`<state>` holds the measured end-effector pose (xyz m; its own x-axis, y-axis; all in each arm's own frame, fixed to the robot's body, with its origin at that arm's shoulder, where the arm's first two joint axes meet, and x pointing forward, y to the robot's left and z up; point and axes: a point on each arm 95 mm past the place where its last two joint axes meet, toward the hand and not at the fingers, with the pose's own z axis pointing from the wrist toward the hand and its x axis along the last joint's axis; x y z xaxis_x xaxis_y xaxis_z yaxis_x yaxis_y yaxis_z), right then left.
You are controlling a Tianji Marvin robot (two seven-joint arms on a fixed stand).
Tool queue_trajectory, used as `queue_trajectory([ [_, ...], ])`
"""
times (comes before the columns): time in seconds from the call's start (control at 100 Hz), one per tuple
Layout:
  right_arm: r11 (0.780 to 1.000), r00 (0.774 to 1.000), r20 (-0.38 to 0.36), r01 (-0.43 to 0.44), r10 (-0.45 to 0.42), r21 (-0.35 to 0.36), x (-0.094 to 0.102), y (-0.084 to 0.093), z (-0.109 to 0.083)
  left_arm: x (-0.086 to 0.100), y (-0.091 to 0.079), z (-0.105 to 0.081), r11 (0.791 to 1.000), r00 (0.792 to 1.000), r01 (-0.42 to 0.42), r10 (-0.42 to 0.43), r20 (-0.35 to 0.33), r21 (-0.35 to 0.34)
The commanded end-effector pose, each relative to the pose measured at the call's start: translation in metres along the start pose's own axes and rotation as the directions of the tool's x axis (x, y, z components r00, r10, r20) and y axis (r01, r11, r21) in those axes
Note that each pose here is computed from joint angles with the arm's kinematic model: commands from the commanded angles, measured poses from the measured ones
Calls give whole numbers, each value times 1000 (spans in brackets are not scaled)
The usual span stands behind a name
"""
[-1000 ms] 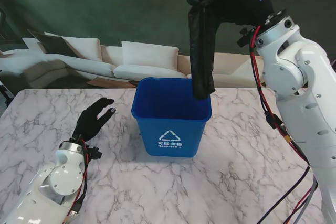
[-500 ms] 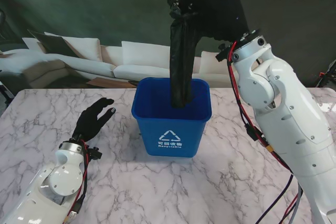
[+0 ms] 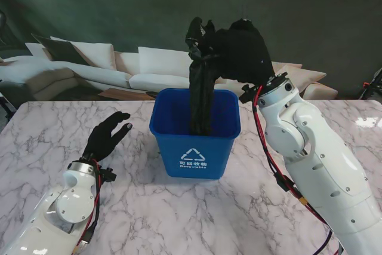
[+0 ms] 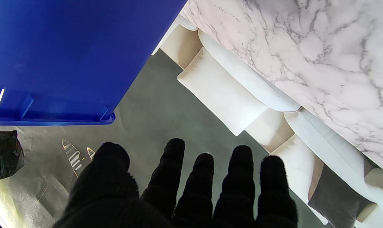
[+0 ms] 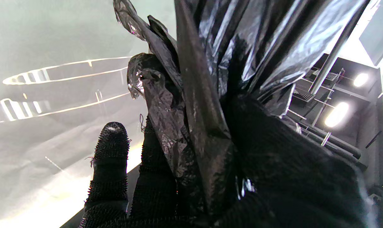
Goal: Fit the garbage bag over the bin
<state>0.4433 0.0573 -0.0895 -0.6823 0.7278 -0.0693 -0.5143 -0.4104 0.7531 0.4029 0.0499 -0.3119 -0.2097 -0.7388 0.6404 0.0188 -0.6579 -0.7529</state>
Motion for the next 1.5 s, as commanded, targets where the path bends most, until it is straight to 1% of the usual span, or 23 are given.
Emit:
queue_trajectory([
  [0.0, 999, 1000, 16, -8, 8, 34, -1, -12, -13, 1, 3, 0, 1000, 1000, 2, -2, 1, -17],
  [0.3, 997, 1000, 26, -10, 8, 71, 0, -28, -38, 2, 6, 1, 999, 1000, 0, 0, 1, -33],
  [0.54, 997, 999, 41, -26, 23, 77, 3, -40, -50, 3, 8, 3, 999, 1000, -6, 5, -1, -45],
  [0.82, 995, 999, 33, -45, 42, 90, 6, -47, -52, 6, 10, 3, 998, 1000, -16, 16, -12, -60],
  [0.97, 992, 998, 19, -56, 54, 113, 8, -53, -51, 5, 9, 3, 998, 1000, -23, 22, -18, -54],
  [1.18, 986, 998, -10, -60, 62, 154, 13, -63, -47, 5, 3, 1, 999, 999, -21, 20, -30, -32],
  [1.32, 985, 997, -31, -61, 67, 163, 17, -69, -44, 7, -1, -3, 1000, 999, -20, 19, -40, -23],
  [1.49, 982, 995, -53, -74, 84, 173, 22, -74, -46, 13, -9, -9, 999, 997, -35, 33, -69, -19],
])
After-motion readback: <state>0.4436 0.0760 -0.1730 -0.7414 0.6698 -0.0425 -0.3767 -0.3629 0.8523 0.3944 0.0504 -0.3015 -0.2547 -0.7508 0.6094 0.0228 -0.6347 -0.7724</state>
